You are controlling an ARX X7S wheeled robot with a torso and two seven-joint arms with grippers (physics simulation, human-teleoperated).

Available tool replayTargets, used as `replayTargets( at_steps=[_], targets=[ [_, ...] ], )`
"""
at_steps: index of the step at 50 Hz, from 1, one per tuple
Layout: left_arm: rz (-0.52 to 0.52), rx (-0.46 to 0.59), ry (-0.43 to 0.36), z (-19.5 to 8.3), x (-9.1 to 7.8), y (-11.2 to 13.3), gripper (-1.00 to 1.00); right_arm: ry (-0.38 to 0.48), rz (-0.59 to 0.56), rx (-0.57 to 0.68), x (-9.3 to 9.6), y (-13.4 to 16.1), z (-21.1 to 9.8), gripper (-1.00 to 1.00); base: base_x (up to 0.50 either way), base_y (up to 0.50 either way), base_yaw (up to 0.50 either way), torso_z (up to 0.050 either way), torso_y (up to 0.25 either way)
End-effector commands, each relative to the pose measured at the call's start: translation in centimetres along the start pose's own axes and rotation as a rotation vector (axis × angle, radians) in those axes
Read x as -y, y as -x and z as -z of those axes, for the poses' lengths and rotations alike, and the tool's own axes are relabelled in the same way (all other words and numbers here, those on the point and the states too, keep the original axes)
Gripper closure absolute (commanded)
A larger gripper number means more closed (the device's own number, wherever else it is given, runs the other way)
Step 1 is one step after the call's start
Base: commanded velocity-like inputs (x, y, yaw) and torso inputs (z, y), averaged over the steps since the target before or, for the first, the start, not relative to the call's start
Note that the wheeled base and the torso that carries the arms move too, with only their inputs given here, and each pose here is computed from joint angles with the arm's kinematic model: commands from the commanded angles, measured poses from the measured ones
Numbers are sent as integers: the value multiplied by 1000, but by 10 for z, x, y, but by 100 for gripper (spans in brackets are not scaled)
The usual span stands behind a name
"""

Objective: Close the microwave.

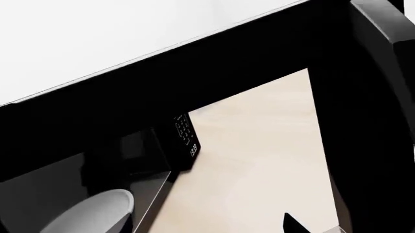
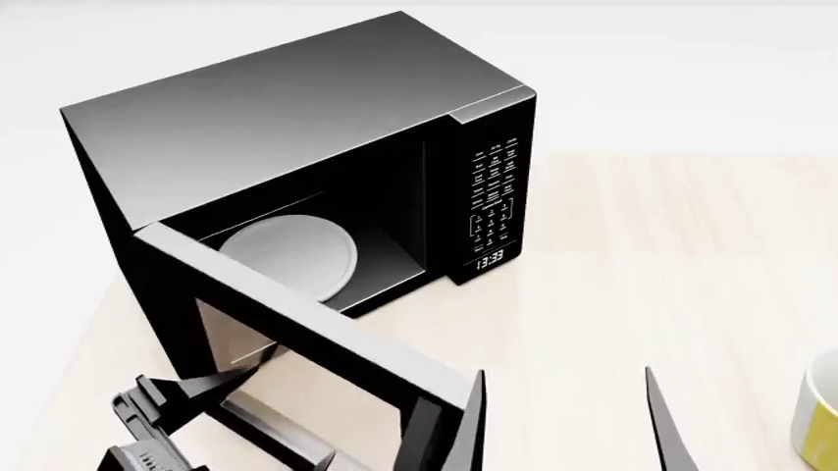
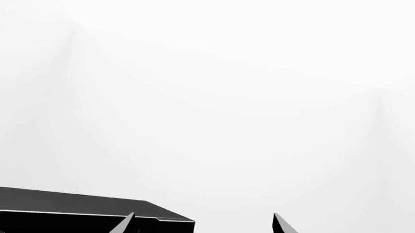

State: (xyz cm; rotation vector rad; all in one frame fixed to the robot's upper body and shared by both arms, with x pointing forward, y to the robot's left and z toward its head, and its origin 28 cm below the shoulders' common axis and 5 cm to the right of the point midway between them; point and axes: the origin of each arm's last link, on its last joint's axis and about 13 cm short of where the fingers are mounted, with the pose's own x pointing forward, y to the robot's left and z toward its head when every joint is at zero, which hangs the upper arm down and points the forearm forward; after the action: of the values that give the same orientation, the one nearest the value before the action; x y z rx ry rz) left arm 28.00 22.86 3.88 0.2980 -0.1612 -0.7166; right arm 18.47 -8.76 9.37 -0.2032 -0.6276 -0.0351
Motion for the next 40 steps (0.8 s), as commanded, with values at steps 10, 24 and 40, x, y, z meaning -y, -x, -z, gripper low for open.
replayTargets(
  at_steps=[10, 24, 40],
  targets=[
    [-84, 17, 1, 3, -6, -14, -100, -1, -1, -3, 0, 0, 0, -100, 0, 0, 0, 0, 0],
    [-90, 24, 7, 4, -4, -19, -100, -2, -3, -3, 0, 1, 0, -100, 0, 0, 0, 0, 0],
    [-125, 31, 7, 4, -6, -29, -100, -2, 1, -5, 1, 0, 1, -100, 0, 0, 0, 0, 1]
  ],
)
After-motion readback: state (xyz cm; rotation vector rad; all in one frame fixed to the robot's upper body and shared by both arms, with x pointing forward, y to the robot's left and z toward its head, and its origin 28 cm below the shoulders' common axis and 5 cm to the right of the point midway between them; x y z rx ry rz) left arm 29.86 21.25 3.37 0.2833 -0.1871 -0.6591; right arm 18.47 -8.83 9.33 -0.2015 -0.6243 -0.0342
